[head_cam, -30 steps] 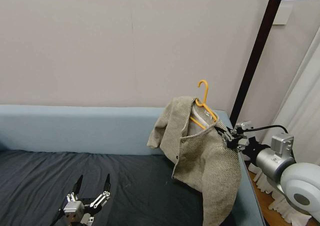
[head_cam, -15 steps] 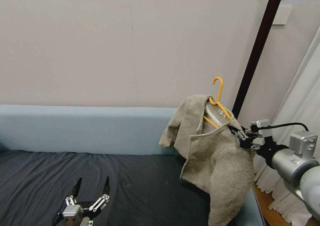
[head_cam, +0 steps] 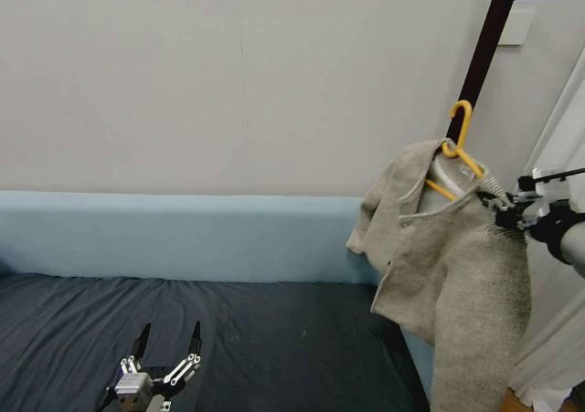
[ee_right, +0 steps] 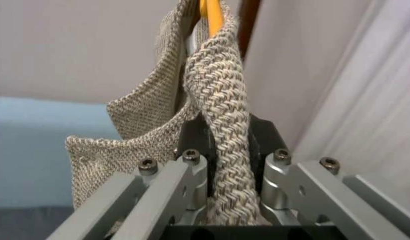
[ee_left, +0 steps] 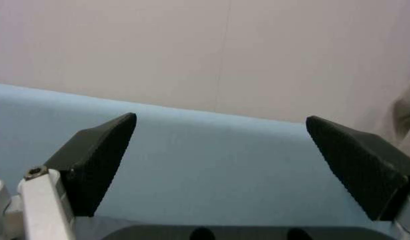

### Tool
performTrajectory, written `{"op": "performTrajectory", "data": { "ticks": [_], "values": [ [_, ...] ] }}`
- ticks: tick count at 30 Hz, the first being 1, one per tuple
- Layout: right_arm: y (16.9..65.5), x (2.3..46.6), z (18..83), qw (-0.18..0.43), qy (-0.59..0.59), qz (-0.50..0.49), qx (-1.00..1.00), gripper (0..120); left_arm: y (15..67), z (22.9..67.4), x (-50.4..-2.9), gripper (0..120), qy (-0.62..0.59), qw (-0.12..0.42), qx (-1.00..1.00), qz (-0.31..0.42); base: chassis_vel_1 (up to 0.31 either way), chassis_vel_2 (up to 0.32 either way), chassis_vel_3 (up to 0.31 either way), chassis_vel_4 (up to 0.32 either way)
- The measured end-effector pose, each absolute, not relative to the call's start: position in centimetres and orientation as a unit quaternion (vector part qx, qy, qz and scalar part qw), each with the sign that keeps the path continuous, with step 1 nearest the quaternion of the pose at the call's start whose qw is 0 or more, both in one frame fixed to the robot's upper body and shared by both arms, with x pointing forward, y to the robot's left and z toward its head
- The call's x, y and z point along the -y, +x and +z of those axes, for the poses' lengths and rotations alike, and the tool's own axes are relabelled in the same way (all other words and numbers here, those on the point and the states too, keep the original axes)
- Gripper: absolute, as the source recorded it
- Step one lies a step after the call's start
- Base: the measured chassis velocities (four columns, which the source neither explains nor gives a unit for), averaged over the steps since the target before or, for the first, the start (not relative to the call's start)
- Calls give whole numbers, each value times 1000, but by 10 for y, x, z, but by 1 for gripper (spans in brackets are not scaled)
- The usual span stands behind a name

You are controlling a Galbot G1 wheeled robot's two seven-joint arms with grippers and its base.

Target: Pick up the clothes from the sofa and hang them on the clothes hanger.

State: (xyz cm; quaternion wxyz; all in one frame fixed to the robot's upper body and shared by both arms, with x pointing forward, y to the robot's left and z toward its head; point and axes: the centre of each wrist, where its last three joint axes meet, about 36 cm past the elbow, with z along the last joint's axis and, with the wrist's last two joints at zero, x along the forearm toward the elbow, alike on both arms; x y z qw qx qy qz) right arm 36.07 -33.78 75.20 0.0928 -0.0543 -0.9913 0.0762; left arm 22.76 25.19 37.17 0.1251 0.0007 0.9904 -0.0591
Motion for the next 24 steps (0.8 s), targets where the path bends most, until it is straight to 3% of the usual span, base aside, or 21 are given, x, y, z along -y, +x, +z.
{"op": "performTrajectory", "data": {
  "ticks": [12, 24],
  "values": [
    [383, 386, 787, 53, -155, 107, 981, 10, 228, 372, -252, 100, 1, 125, -990, -59, 0, 0, 0, 0],
    [410, 409, 773, 44, -207, 182, 960, 10, 228, 372, -252, 100, 1, 124, -990, -59, 0, 0, 0, 0]
  ]
}}
